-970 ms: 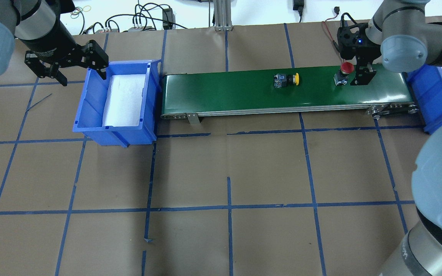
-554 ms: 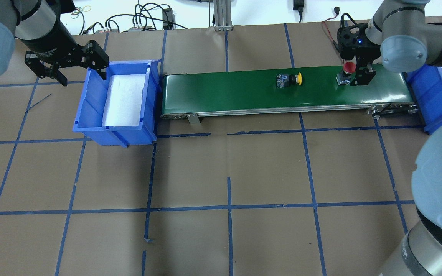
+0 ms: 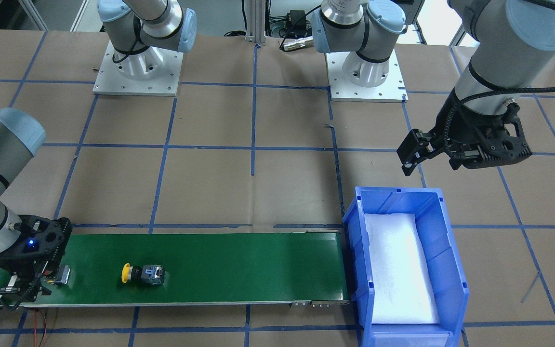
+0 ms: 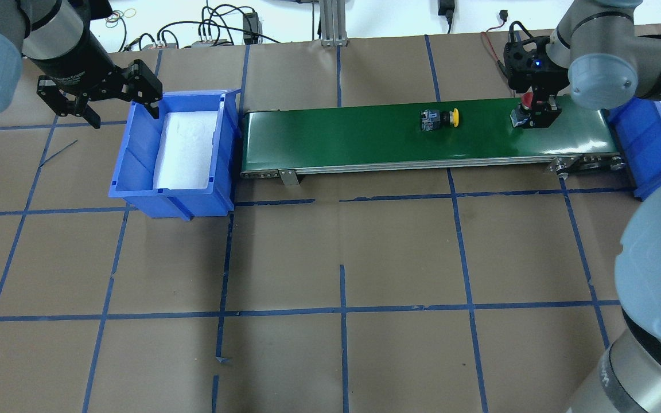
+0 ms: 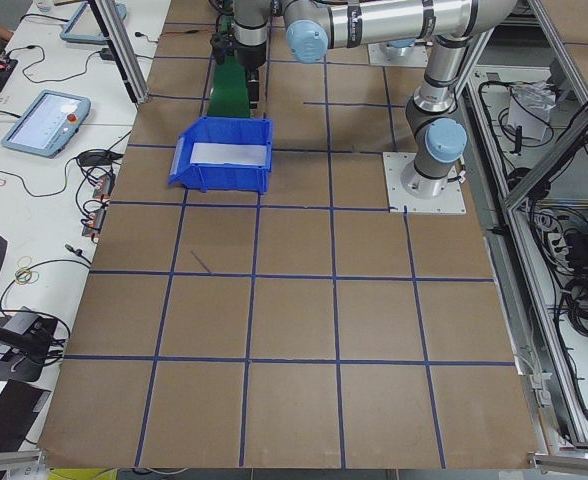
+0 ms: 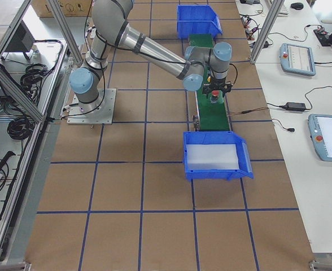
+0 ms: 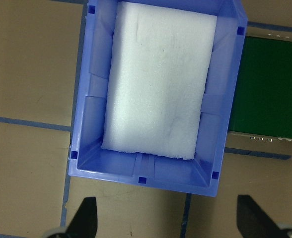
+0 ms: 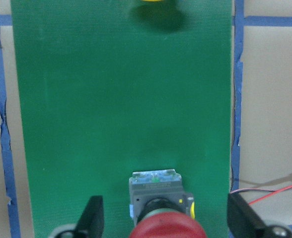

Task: Transport two buttons from left to right
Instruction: 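Grasp the red button with the right gripper and lift it, then carry the red button into the blue bin at the belt end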

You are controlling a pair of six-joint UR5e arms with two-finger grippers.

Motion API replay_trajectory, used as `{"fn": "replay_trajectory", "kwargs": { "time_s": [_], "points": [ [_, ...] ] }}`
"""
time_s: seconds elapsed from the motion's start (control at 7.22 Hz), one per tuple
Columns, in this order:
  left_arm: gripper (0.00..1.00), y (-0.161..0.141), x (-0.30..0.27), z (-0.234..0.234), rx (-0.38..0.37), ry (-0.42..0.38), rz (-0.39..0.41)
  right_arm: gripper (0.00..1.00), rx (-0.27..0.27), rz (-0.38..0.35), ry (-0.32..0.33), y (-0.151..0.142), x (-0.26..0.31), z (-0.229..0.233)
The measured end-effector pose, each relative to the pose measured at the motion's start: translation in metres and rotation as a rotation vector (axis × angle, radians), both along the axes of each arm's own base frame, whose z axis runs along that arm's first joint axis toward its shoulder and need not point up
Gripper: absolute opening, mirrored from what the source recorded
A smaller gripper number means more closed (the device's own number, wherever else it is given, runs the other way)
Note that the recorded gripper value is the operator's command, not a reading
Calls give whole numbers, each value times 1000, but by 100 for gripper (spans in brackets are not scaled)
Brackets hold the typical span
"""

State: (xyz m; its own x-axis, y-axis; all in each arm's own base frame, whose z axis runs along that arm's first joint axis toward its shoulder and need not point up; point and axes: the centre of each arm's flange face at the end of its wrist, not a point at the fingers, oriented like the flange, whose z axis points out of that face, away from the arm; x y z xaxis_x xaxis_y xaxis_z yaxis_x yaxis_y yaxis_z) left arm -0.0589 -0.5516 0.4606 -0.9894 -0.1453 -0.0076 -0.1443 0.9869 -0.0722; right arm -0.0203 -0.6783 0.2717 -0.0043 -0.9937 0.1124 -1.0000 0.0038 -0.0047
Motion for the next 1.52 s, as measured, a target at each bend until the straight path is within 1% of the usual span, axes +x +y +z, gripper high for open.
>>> {"fn": "replay_trajectory", "kwargs": {
  "time_s": [0.14, 0.28, 0.55, 0.69, 0.83, 0.97, 1.11, 1.25, 1.39, 1.52],
  "points": [
    [100, 0, 0, 0, 0, 0, 0, 21, 3, 3, 22, 1, -2, 1],
    [100, 0, 0, 0, -1, 0, 0, 15, 5, 4, 39, 1, -4, 2],
    [100, 0, 0, 0, -3, 0, 0, 15, 2, 3, 65, 1, -6, 7],
    [100, -1, 0, 0, -3, 0, 0, 15, -11, 2, 72, -2, -8, 14],
    [100, -1, 0, 0, -4, -1, 0, 15, -37, -1, 81, -9, -15, 27],
    [100, -1, 0, 0, -5, -1, 0, 15, -64, -19, 90, -14, -34, 45],
    [100, -1, 0, 0, -5, -1, 0, 15, -74, -60, 93, -12, -74, 66],
    [100, -1, 1, 0, -5, -1, 1, 15, -71, -98, 91, -5, -118, 85],
    [100, -1, 1, 0, -5, 0, 1, 15, -73, -119, 95, 4, -158, 98],
    [100, -1, 1, 0, -5, 1, 1, 15, -78, -120, 100, 13, -196, 106]
  ]
}}
